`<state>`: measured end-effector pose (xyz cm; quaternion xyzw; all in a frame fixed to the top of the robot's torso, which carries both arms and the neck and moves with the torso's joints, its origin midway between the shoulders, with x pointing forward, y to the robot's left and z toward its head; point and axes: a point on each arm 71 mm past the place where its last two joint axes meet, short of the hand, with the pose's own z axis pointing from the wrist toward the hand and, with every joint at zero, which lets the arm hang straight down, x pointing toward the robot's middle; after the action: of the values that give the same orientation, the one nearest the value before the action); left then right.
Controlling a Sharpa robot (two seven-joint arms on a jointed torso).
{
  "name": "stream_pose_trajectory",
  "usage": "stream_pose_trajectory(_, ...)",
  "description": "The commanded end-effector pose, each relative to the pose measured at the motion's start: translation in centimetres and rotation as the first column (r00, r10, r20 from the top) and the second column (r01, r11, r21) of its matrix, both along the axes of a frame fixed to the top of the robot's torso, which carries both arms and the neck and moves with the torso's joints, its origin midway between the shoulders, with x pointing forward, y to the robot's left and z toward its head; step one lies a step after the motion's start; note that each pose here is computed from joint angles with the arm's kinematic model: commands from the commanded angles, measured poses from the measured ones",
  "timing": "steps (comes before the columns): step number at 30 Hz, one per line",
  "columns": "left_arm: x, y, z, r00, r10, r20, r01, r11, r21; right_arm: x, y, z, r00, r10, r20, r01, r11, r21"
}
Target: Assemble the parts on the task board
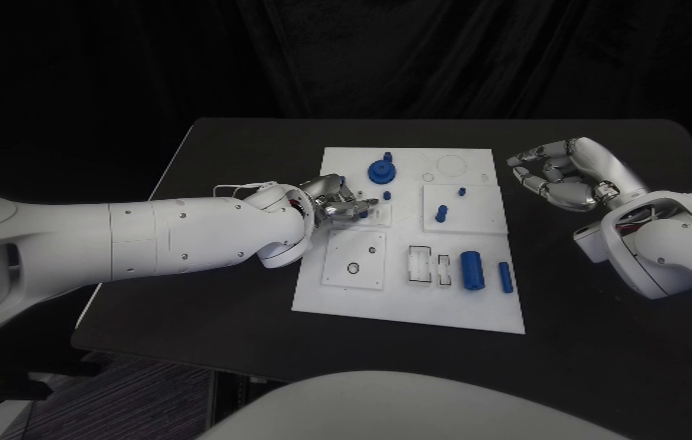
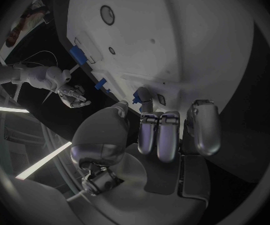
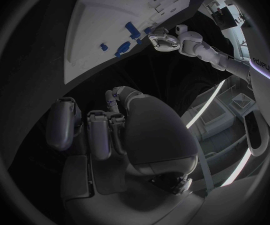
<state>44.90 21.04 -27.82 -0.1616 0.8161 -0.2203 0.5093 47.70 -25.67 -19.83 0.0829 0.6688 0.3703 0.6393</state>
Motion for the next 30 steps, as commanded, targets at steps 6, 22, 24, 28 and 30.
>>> stream_pose_trajectory(6,-0.82,0.2,-1.56,0.996,-0.008,-0.094,0.011,0.999,0.037,-0.07,-0.06,-0.16,1.0,-0.007,-0.008,0.007,1.0,-0.001)
stream_pose_trajectory(22,-0.59,0.17,-1.19,0.999,-0.033,-0.037,0.033,0.999,0.0,-0.08,-0.05,-0.18,1.0,-0.006,-0.01,0.006,1.0,-0.002)
stream_pose_trajectory(24,-0.56,0.14,-1.14,0.999,-0.037,-0.029,0.037,0.999,-0.005,-0.08,-0.06,-0.18,1.0,-0.007,-0.01,0.007,1.0,-0.002)
stream_pose_trajectory(28,-0.52,0.11,-1.1,0.999,-0.032,-0.027,0.032,0.999,-0.029,-0.08,-0.07,-0.18,1.0,-0.007,-0.011,0.007,1.0,-0.002)
stream_pose_trajectory(30,-0.5,0.12,-1.08,0.999,-0.029,-0.025,0.028,0.999,-0.038,-0.09,-0.07,-0.19,1.0,-0.007,-0.011,0.007,1.0,-0.002)
